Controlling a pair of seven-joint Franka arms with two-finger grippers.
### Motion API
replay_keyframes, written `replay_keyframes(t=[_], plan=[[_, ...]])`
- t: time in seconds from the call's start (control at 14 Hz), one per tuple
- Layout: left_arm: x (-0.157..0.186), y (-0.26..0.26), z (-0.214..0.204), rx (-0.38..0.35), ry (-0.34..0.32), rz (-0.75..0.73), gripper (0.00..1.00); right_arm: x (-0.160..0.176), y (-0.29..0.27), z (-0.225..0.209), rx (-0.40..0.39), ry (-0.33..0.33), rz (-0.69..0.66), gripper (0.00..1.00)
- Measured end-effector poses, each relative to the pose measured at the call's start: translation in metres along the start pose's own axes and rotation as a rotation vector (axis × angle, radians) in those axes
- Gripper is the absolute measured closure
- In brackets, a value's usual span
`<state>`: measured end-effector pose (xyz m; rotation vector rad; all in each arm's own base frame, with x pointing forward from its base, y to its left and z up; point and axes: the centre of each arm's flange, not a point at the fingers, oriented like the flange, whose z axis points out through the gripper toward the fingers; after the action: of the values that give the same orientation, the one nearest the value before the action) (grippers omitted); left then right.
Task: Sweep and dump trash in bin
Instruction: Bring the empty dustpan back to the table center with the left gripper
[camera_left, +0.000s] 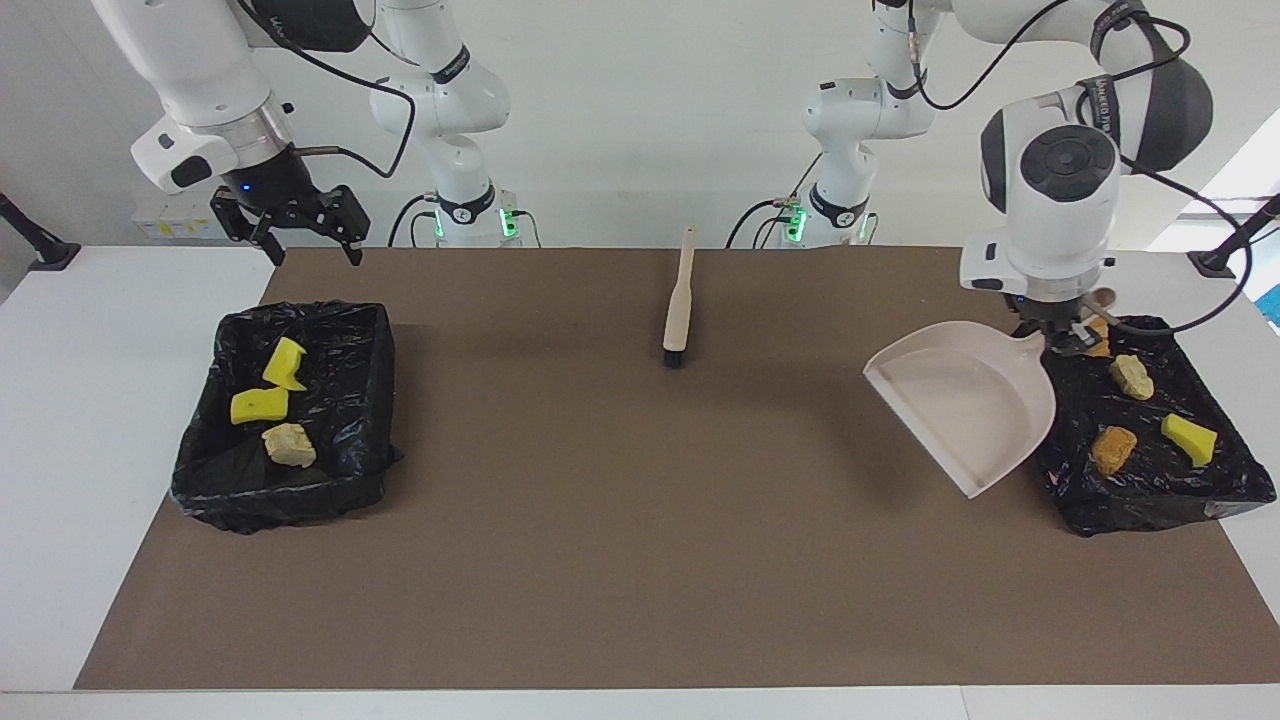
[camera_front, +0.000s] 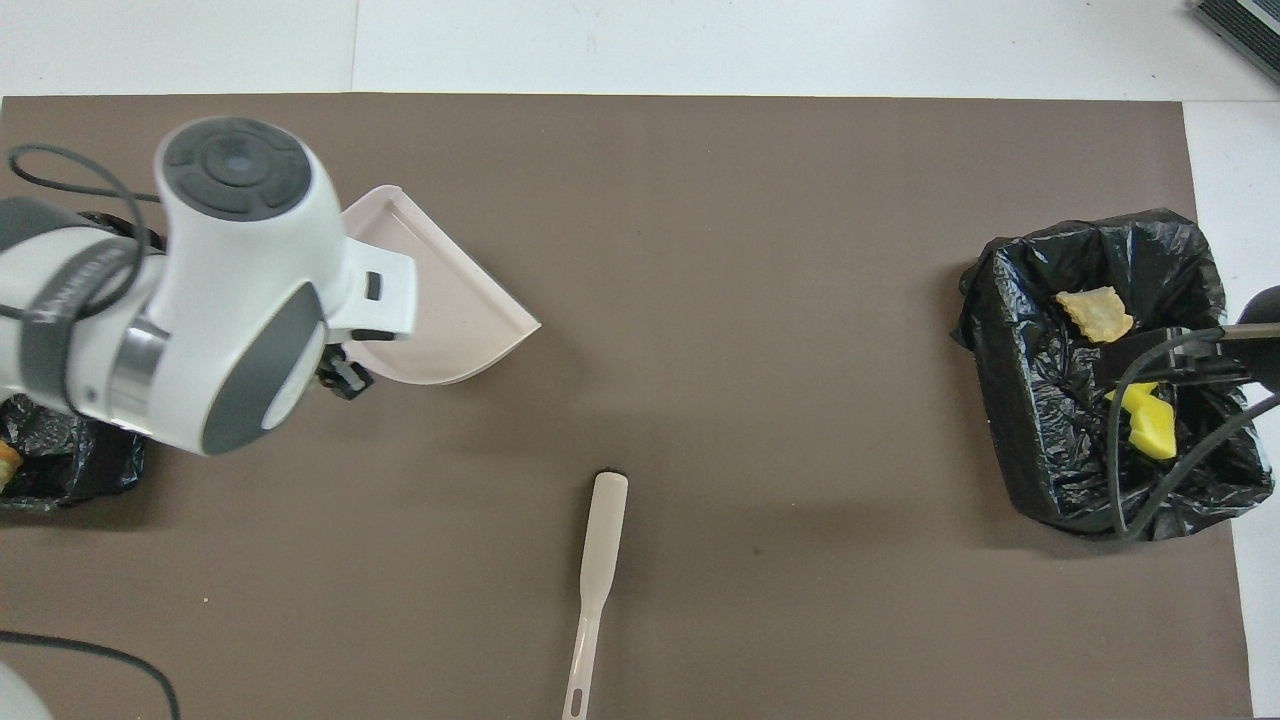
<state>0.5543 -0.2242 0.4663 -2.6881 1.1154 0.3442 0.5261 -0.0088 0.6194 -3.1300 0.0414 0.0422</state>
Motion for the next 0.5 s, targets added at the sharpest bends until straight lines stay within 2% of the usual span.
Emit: replay_keyframes(t=[0.21, 0.5], plan=[[0.044, 0.055, 0.010, -0.081, 0.037, -0.171, 0.68, 0.001, 0.005, -0.002, 0.001, 0.012, 0.010, 0.00], [0.087, 0.109, 0.004, -0.127, 0.079, -0.390, 0.68, 0.001, 0.007, -0.002, 0.002, 0.013, 0.014, 0.00]])
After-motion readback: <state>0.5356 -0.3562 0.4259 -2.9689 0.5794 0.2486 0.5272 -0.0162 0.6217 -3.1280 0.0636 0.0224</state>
